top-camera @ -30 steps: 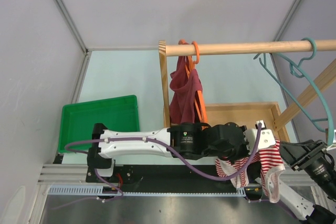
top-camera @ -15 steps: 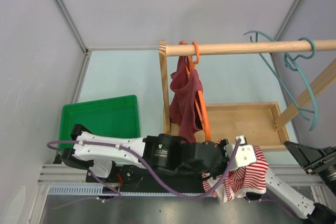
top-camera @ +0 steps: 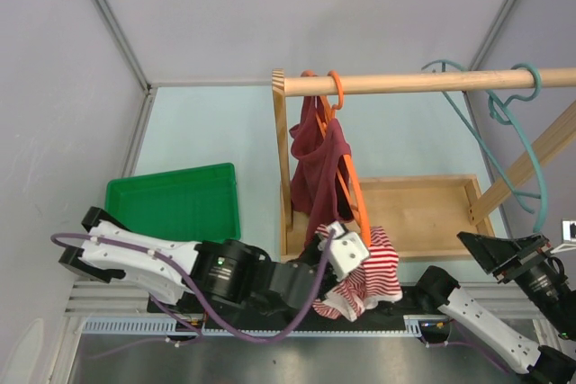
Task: Remove the tank top from the hanger
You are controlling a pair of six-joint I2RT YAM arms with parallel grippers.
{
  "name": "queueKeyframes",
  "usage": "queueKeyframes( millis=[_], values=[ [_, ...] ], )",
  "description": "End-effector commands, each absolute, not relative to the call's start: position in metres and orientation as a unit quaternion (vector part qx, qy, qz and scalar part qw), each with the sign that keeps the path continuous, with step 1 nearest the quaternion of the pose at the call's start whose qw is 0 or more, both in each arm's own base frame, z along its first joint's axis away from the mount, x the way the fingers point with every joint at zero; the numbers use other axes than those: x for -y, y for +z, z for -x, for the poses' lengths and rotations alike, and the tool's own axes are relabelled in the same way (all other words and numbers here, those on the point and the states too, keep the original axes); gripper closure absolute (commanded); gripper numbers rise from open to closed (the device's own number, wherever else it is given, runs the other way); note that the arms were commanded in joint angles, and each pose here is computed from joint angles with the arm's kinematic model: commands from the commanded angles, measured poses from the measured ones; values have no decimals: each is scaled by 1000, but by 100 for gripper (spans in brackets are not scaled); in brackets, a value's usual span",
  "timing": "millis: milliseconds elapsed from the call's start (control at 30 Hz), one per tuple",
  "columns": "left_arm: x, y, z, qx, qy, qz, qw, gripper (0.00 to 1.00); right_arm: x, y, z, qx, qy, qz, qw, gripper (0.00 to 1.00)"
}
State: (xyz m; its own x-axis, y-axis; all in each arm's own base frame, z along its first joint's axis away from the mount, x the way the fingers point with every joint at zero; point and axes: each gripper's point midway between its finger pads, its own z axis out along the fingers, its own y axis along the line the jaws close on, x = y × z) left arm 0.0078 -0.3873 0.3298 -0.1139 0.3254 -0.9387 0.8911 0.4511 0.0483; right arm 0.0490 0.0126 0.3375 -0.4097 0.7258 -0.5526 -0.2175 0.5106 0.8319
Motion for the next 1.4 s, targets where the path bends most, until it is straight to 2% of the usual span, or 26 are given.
queueKeyframes(
  millis=[0,200,433,567,800,933,1133,1267,1367],
  values=[
    [357,354,-30,-709,-303,-346,534,100,-20,348,-55,-685,479,-175,520,0],
    [329,338,-44,-723,-281,-341,531,100,-28,345,-61,-688,483,-170,514,0],
    [313,299,-34,-720,-289,-417,474,100,-31,341,-65,-692,482,-169,510,0],
    [289,277,-48,-733,-254,-415,476,100,-32,338,-68,-695,480,-170,507,0],
    [220,272,-121,-799,-197,-269,501,100,-35,337,-73,-695,483,-169,504,0],
    [197,286,-152,-806,-184,-215,520,100,-37,337,-74,-695,487,-168,502,0],
    [157,284,-206,-831,-68,-161,528,100,-38,337,-74,-695,490,-168,498,0],
    [86,277,-243,-851,19,-21,524,100,-37,337,-73,-695,491,-169,497,0],
    [38,269,-251,-853,78,65,513,100,-36,337,-73,-695,491,-169,497,0]
  ],
)
